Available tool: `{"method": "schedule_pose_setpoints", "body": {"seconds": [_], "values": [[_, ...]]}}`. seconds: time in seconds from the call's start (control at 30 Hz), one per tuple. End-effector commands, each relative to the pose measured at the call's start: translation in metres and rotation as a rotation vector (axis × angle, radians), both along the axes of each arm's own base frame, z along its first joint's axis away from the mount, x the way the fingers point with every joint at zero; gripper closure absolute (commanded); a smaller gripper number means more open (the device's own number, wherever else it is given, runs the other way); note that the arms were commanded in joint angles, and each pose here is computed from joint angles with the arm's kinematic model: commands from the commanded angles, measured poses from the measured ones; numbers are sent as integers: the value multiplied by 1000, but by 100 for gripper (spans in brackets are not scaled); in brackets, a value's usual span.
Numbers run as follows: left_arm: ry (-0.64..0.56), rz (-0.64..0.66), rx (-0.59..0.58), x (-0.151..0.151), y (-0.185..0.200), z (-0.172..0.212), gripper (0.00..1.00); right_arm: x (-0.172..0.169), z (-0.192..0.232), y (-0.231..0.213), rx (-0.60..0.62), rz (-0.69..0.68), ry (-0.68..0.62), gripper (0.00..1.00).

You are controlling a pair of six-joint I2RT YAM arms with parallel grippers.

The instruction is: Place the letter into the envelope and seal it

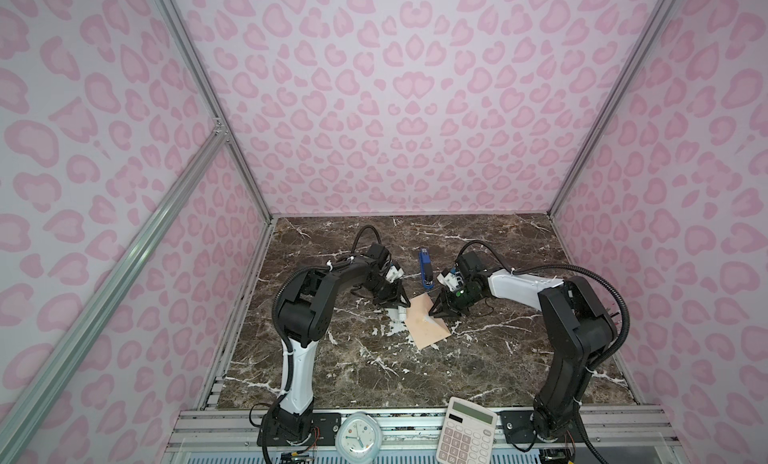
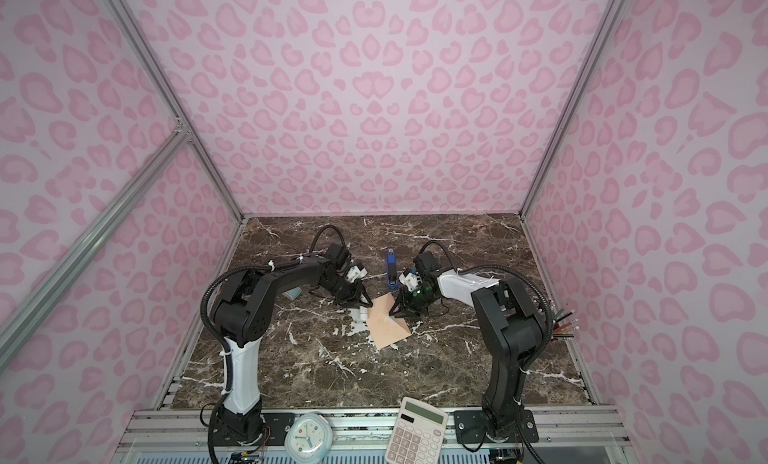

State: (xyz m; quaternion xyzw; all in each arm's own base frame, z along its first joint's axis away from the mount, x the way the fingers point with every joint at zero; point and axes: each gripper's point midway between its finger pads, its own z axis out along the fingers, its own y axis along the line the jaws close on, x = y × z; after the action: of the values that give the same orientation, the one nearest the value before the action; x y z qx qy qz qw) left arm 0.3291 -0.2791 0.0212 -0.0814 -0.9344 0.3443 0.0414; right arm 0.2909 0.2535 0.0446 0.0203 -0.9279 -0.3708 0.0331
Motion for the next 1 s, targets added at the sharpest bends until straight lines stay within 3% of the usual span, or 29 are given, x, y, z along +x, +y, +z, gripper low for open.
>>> {"method": "schedule_pose_setpoints", "body": {"seconds": [0.0, 0.27, 0.63, 0.97], "values": [[3, 16, 156, -4, 24, -22, 93, 6, -5, 0, -19, -11, -8, 80], [1, 14, 156, -3, 24, -22, 93, 17, -13, -6, -120, 2, -20, 84], [8, 15, 152, -4, 23, -23, 93, -2, -25, -1, -275, 149, -20, 86], [12, 9, 144, -3, 22, -22, 93, -5, -37, 0, -402, 198, -31, 87]]}}
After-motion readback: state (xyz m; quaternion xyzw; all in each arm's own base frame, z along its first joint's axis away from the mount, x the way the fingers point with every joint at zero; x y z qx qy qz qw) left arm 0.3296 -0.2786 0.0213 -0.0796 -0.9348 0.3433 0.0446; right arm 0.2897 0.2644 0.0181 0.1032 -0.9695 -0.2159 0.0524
